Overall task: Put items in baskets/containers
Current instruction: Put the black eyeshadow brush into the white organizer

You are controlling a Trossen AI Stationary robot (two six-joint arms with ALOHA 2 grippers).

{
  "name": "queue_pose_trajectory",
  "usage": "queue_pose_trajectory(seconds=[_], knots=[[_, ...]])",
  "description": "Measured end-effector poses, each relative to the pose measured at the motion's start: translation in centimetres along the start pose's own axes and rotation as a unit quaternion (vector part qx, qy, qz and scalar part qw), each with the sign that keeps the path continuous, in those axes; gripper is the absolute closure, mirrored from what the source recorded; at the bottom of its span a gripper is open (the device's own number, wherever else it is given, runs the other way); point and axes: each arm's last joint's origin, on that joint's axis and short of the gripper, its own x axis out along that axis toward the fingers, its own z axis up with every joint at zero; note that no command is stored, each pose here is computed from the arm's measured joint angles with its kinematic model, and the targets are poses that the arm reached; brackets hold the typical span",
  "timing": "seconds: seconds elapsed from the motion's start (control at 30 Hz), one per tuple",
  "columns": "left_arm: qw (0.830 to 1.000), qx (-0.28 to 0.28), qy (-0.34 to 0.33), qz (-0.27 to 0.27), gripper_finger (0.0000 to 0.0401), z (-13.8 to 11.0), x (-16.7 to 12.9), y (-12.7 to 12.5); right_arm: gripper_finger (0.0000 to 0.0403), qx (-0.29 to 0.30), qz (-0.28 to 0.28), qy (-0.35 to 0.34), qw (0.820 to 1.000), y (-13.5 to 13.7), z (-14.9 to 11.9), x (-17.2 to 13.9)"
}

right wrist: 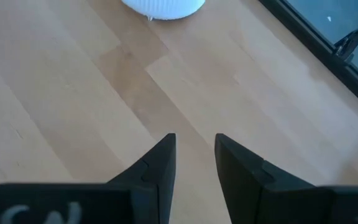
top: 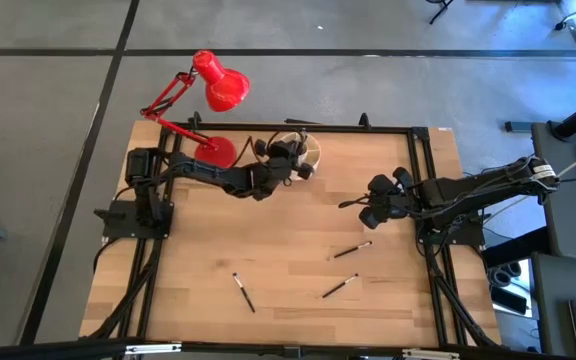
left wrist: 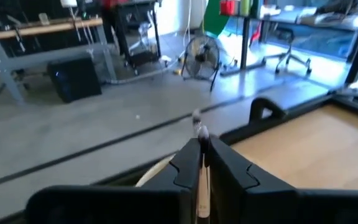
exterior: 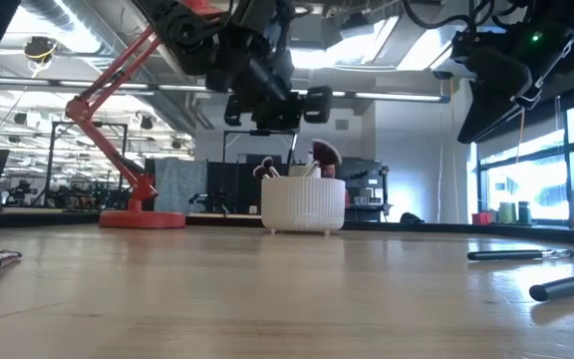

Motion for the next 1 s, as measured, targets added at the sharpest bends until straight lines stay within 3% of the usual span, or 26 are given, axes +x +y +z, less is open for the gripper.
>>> queue_pose_trajectory(seconds=[0.2, 0.33, 0.5, 0.63, 0.8, 0.9, 1.0], knots=[[0.999, 0.009, 0.031, 0.006, 0.0337, -0.9, -0.2, 0.1, 0.0291, 0.008, 0.010, -0.007, 1.000, 0.2, 0.2, 0.0], [0.999, 0.028, 0.036, -0.020, 0.0305, -0.9, -0.7, -0.3, 0.0291, 0.007, 0.011, -0.007, 1.000, 0.2, 0.2, 0.0], [0.991, 0.030, 0.060, -0.118, 0.0271, -0.1, -2.1, -0.9, 0.0291, 0.003, 0.009, -0.006, 1.000, 0.2, 0.2, 0.0], [0.969, 0.013, 0.123, -0.212, 0.0261, 0.3, -4.3, -1.2, 0.0291, 0.002, 0.010, -0.004, 1.000, 0.2, 0.1, 0.0], [0.950, 0.061, 0.188, -0.243, 0.0260, 0.4, -7.6, -0.9, 0.0291, 0.005, 0.017, 0.001, 1.000, 0.2, 0.1, 0.0], [0.922, 0.107, 0.229, -0.292, 0.0260, 0.4, -9.9, -0.6, 0.0291, 0.006, 0.020, 0.003, 1.000, 0.2, 0.1, 0.0], [0.857, 0.168, 0.299, -0.385, 0.0260, 0.1, -12.7, -0.1, 0.0291, 0.008, 0.023, 0.003, 1.000, 0.3, 0.1, 0.0]])
